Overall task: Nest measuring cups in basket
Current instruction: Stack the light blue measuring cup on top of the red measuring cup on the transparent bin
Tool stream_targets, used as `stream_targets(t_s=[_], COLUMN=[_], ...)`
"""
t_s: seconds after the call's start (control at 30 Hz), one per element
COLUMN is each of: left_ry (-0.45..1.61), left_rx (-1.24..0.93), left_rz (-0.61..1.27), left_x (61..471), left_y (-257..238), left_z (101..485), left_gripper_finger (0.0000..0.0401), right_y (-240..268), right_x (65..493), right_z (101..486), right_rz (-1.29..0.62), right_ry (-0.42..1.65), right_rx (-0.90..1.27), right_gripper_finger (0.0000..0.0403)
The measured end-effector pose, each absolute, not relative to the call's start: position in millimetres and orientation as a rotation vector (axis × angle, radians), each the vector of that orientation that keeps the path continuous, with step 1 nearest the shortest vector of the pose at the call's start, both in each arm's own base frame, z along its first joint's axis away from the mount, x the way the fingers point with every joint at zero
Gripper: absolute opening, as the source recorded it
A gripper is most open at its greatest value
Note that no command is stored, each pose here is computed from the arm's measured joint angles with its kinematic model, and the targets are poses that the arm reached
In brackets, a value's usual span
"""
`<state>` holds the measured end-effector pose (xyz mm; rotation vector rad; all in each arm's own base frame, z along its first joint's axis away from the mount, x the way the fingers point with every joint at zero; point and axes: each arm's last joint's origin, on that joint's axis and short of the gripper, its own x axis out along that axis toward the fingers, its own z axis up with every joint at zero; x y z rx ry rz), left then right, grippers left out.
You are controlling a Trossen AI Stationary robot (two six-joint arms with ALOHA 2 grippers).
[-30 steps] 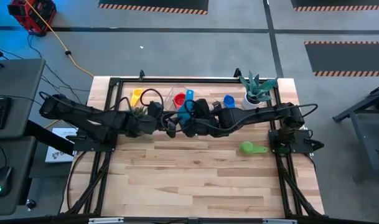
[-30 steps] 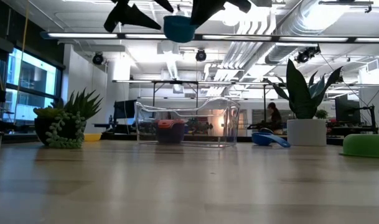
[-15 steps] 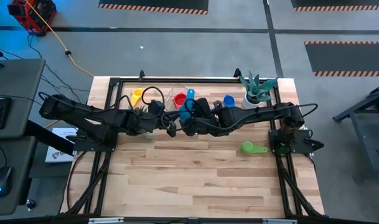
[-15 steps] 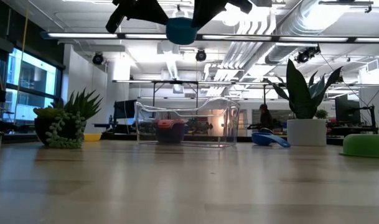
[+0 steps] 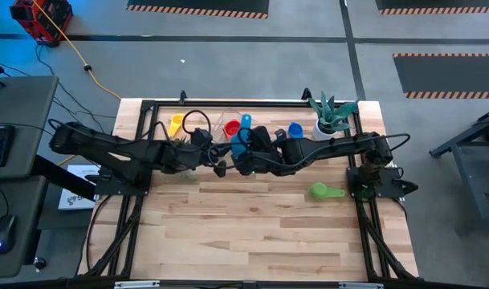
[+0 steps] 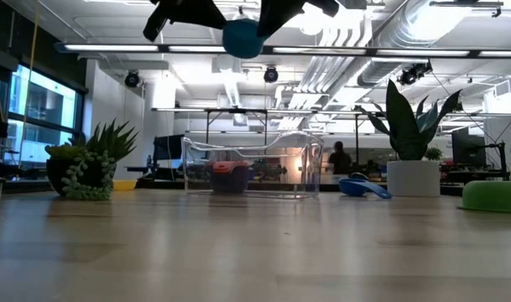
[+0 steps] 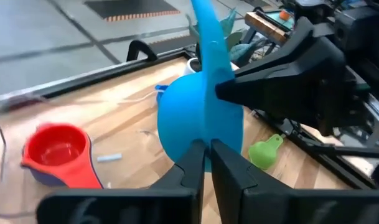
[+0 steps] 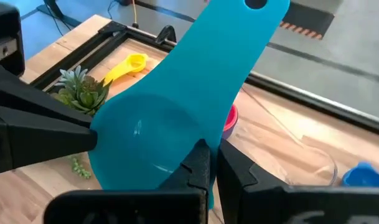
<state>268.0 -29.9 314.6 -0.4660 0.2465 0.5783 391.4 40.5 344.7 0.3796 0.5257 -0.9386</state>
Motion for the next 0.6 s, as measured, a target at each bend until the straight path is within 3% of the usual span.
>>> stream_targets(t_s=[0.33,0.47,0.6], left_ry=[0.213,0.186,0.171], left_rx=[-0.173,-0.198,-0.307], left_rz=[0.487,0.452,0.334], left_x=[223.8,194.5,184.7], left_y=[-22.8,-11.2,2.2], left_z=[353.8,368.9,374.9], left_gripper_finger=[0.0054,0.0068,0.0104], right_y=[34.0,34.2,42.9], right_x=[389.5,391.9,399.5], right_z=[349.1,348.4,351.6], right_rz=[-0.847,-0.613,-0.335], right_ry=[0.627,0.786,0.804], right_rx=[0.245,0.069,-0.005], right_gripper_finger=[0.0,0.0,0.0])
